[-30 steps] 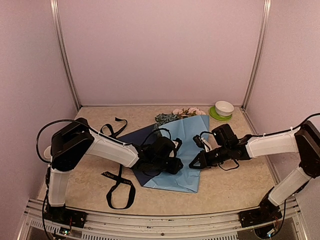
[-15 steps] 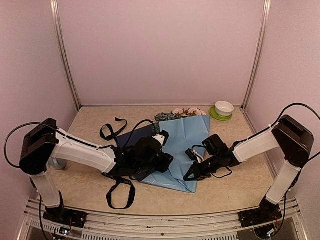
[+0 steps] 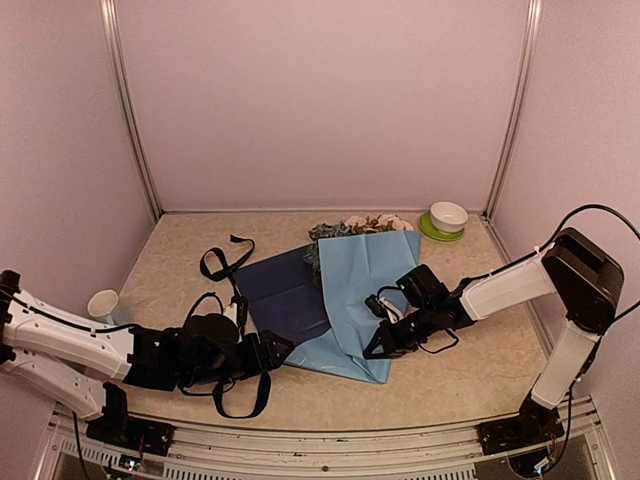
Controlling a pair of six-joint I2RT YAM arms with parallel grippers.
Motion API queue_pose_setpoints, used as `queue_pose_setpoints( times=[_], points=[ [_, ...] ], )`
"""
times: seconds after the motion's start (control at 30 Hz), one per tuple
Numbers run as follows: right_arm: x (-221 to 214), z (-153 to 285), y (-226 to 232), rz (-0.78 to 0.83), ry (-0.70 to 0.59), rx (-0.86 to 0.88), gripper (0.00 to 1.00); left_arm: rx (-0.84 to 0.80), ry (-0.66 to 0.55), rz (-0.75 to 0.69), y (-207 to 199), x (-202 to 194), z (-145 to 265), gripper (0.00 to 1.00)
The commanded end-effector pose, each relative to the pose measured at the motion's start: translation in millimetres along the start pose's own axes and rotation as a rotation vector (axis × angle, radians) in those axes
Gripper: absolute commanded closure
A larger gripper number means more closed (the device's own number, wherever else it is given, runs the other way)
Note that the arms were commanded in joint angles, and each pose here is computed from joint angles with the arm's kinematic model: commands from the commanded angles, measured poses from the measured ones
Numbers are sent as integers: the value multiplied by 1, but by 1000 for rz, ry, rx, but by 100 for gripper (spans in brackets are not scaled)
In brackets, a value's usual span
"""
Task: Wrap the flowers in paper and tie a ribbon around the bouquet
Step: Pick up the two-thirds-folded wrapping paper from the center of the board.
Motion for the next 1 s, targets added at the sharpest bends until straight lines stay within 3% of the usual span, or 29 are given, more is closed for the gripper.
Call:
queue_pose_setpoints(
  times=[0.0, 0.1, 0.23, 0.33, 0.47, 0.73, 0.87, 0.97],
  points=[
    [2, -8, -7, 13, 7, -70, 100, 63, -19, 202, 12, -7, -4, 22],
    [2, -8, -7, 13, 2, -68, 100, 20, 38, 216, 10, -16, -22, 14],
    [8, -6, -1, 25, -11, -48, 100, -11, 135, 256, 22, -26, -43, 12],
    [9, -4, 0, 27, -16, -51, 100, -47, 194, 309, 29, -32, -54, 18],
    [8, -4, 2, 32, -19, -57, 100, -56, 216, 219, 13, -32, -66, 22],
    [7, -12, 10, 45, -7, -34, 100, -17, 205, 367, 54, -35, -56, 51],
    [6, -12, 11, 45, -3, -27, 100, -38, 183, 349, 51, -25, -61, 54],
    [3, -11, 9, 44, 2, -34, 100, -22, 79, 351, 57, -7, -56, 54]
  ],
)
Point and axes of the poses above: each gripper's point midway between its finger pads, its own z axis back along the fingers, its own y axis along the line the jaws close on, x = y × z, the point moved 3 cm from there along z, back along the fingers, and after that the axes turned 3 degrees about z, right-handed, at the moved point
